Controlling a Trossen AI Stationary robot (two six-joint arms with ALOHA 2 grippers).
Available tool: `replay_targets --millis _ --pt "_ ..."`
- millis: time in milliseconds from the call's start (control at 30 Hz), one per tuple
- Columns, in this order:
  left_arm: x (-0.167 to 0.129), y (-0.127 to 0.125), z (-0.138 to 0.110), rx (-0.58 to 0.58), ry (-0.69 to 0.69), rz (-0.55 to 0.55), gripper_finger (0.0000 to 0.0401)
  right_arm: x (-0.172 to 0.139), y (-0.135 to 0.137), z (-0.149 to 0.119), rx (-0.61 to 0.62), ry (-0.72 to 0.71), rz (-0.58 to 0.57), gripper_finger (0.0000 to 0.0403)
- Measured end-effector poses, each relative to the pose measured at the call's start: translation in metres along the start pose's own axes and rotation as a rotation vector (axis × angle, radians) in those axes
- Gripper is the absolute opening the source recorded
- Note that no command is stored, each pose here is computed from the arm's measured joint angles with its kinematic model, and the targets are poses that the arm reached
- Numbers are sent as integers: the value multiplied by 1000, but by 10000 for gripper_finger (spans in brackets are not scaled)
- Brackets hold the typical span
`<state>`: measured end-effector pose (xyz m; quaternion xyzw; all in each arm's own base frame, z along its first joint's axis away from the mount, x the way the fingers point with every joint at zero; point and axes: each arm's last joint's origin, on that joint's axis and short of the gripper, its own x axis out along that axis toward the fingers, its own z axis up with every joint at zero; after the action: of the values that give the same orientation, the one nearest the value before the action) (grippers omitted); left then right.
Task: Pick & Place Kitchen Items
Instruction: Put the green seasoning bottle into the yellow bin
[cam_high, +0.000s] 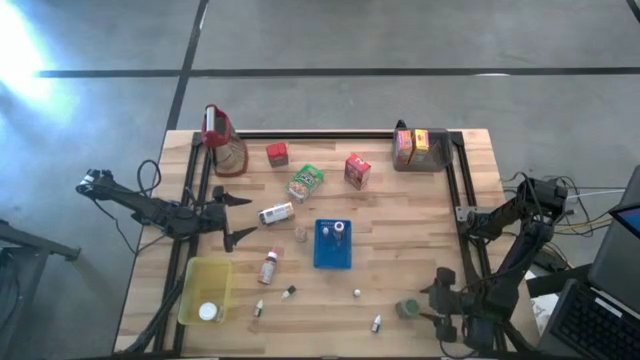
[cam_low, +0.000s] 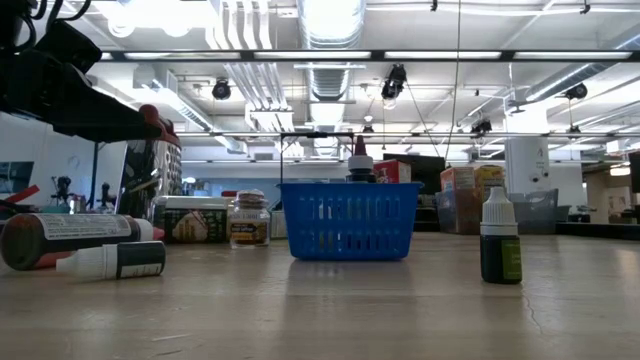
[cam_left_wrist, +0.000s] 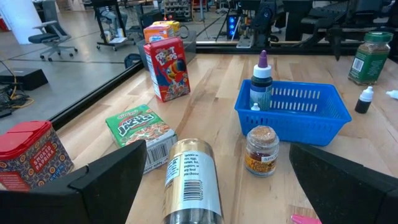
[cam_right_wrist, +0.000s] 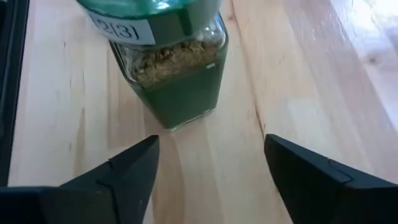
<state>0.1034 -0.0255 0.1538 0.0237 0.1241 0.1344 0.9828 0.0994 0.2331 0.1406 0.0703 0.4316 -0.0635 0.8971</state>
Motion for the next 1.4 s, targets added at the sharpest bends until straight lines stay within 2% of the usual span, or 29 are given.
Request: replay_targets --millis 167,333,533,667,1000,1400 --pt "0 0 0 0 0 0 400 0 0 2 -78 -67 -16 322" --pt "0 0 0 0 0 0 400 0 0 3 -90 -107 -22 341" --pt "0 0 0 0 0 0 400 0 9 6 -111 -142 50 350" --pt "0 0 0 0 0 0 400 5 14 11 -125 -177 65 340" --pt "0 0 0 0 0 0 400 30 12 10 -173 -151 -22 314" --pt "0 0 0 0 0 0 400 42 17 2 -180 -143 -14 280"
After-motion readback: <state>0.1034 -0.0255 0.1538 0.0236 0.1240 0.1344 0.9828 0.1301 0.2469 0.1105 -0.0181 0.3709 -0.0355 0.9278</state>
